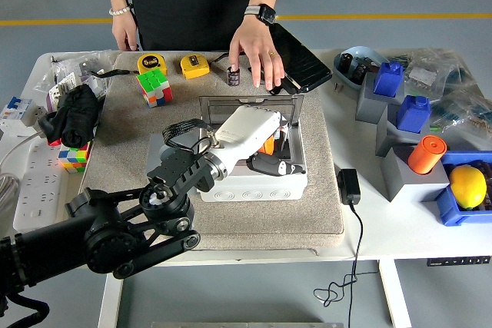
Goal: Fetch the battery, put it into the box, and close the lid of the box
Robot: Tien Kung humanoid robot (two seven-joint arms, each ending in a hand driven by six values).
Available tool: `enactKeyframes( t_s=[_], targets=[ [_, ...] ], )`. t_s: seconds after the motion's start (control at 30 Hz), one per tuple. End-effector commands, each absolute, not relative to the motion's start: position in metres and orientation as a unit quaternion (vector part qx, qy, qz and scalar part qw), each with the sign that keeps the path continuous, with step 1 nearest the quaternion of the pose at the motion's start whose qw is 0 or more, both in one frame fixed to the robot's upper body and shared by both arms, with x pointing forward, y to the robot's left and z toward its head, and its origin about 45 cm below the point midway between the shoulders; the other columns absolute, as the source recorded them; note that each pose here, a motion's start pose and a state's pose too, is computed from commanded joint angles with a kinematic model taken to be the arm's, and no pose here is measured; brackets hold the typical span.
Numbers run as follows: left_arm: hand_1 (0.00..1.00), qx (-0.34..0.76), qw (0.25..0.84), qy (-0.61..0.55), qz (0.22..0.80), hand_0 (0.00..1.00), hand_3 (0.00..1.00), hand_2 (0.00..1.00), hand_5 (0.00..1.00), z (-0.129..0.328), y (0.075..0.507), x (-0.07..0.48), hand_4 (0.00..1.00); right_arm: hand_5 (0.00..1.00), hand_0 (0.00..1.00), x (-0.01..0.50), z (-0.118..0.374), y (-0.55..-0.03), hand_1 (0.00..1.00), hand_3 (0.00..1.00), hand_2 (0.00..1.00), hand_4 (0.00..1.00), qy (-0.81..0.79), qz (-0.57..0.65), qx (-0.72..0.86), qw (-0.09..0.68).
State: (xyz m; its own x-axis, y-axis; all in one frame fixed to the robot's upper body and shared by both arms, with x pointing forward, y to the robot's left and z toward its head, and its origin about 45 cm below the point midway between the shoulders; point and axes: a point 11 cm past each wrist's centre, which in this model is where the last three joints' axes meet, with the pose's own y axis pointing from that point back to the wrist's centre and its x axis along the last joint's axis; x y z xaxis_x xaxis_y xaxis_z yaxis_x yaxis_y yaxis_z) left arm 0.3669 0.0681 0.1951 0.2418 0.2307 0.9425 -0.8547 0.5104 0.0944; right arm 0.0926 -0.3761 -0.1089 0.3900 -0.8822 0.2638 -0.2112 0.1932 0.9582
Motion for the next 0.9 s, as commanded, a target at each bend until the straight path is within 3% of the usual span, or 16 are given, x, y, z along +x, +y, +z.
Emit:
enactKeyframes(
  t_s=[0.13, 0.17, 0.33, 0.37, 0.9],
  targets=[
    [0.037, 0.324, 0.72, -0.487, 0.374, 0.04, 0.331, 0.12, 0.583, 0.1933, 0.0684, 0.3675, 0.998, 0.466, 0.604, 0.0933, -0.1089, -0.3751, 0.628, 0.545, 0.607, 0.923, -0.478, -0.276, 0.573, 0.605],
    [0.131, 0.323, 0.72, -0.488, 0.373, 0.107, 0.392, 0.209, 0.597, 0.1936, 0.0684, 0.3678, 0.998, 0.466, 0.604, 0.0933, -0.1089, -0.375, 0.627, 0.545, 0.607, 0.923, -0.478, -0.276, 0.573, 0.605],
    [0.131, 0.322, 0.721, -0.488, 0.372, 0.107, 0.392, 0.209, 0.597, 0.1944, 0.069, 0.3693, 0.998, 0.466, 0.604, 0.0928, -0.1091, -0.3748, 0.627, 0.545, 0.607, 0.923, -0.478, -0.276, 0.573, 0.606],
    [0.209, 0.323, 0.721, -0.487, 0.372, 0.172, 0.444, 0.258, 0.605, 0.1938, 0.0696, 0.3694, 0.998, 0.464, 0.604, 0.093, -0.109, -0.3746, 0.627, 0.545, 0.607, 0.923, -0.478, -0.276, 0.574, 0.605],
    [0.236, 0.327, 0.721, -0.487, 0.369, 0.17, 0.474, 0.263, 0.622, 0.1923, 0.0719, 0.3698, 0.998, 0.463, 0.606, 0.0942, -0.109, -0.3731, 0.627, 0.545, 0.606, 0.923, -0.477, -0.276, 0.576, 0.603]
  ],
)
